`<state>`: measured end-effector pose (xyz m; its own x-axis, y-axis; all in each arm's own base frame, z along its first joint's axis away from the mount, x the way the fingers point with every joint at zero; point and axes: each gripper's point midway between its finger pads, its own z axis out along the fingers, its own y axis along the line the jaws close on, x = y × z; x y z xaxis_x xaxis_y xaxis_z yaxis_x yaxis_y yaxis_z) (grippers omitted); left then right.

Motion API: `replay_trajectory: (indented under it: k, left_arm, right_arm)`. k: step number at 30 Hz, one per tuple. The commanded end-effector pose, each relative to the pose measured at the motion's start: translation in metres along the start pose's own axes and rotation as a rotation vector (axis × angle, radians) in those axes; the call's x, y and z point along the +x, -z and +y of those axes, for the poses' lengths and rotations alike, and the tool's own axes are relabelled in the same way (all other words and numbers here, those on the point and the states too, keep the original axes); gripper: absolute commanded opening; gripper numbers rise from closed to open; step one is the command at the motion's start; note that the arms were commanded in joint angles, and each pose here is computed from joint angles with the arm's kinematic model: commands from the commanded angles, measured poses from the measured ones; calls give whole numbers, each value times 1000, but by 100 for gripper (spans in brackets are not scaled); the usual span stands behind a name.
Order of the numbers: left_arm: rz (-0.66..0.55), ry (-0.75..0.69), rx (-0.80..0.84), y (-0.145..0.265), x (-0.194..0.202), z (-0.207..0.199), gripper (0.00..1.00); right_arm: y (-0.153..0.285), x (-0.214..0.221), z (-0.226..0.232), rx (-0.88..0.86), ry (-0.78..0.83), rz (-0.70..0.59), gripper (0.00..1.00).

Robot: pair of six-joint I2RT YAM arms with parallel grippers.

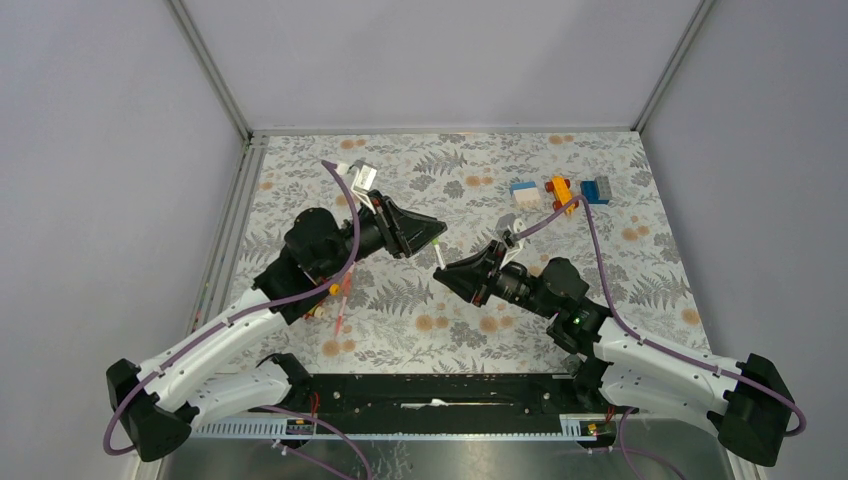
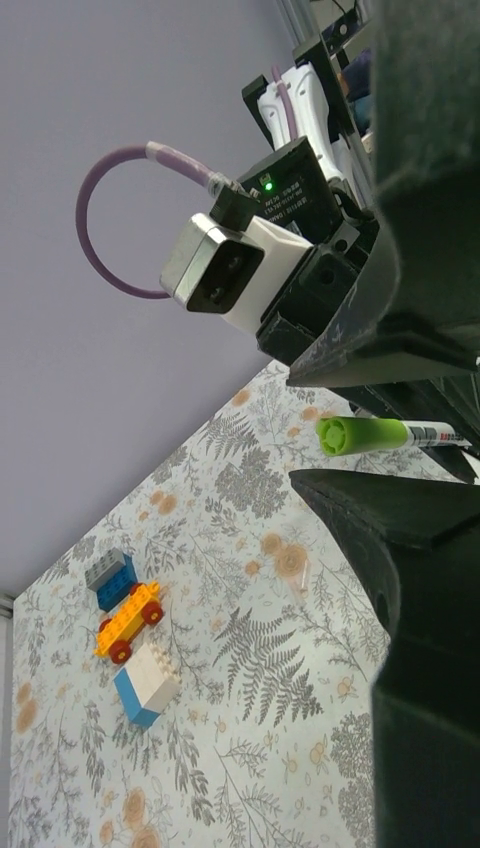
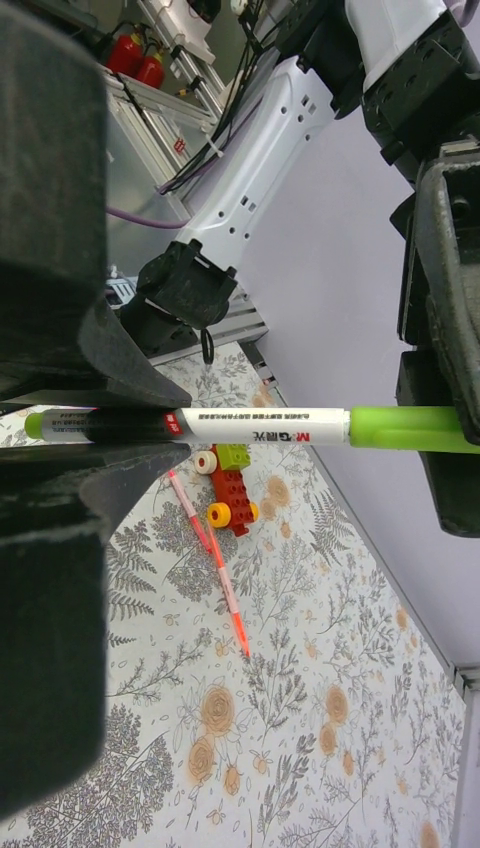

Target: Insert the pens into the pen caps

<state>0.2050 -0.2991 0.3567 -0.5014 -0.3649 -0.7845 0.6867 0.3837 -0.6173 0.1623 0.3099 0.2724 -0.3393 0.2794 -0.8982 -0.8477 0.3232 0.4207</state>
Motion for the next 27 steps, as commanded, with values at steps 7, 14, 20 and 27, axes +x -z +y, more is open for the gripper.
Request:
replay_trajectory:
  k: [7,14,20,27]
  left_arm:
    - [-34,-31,60,5,-16,-19,13]
    - [-6,-12,44,5,-2,-10,0]
    - [10,14,6,8,12,4,0]
    - [21,48,-51,10,25,21,0]
  right_arm:
    - [-1,-16,11,-42,33,-37,0]
    - [-4,-21,10,-30,42,-44,0]
    - [-11,-29,3,19,49,-53,0]
    - [-22,-37,-6,70,54,-61,0]
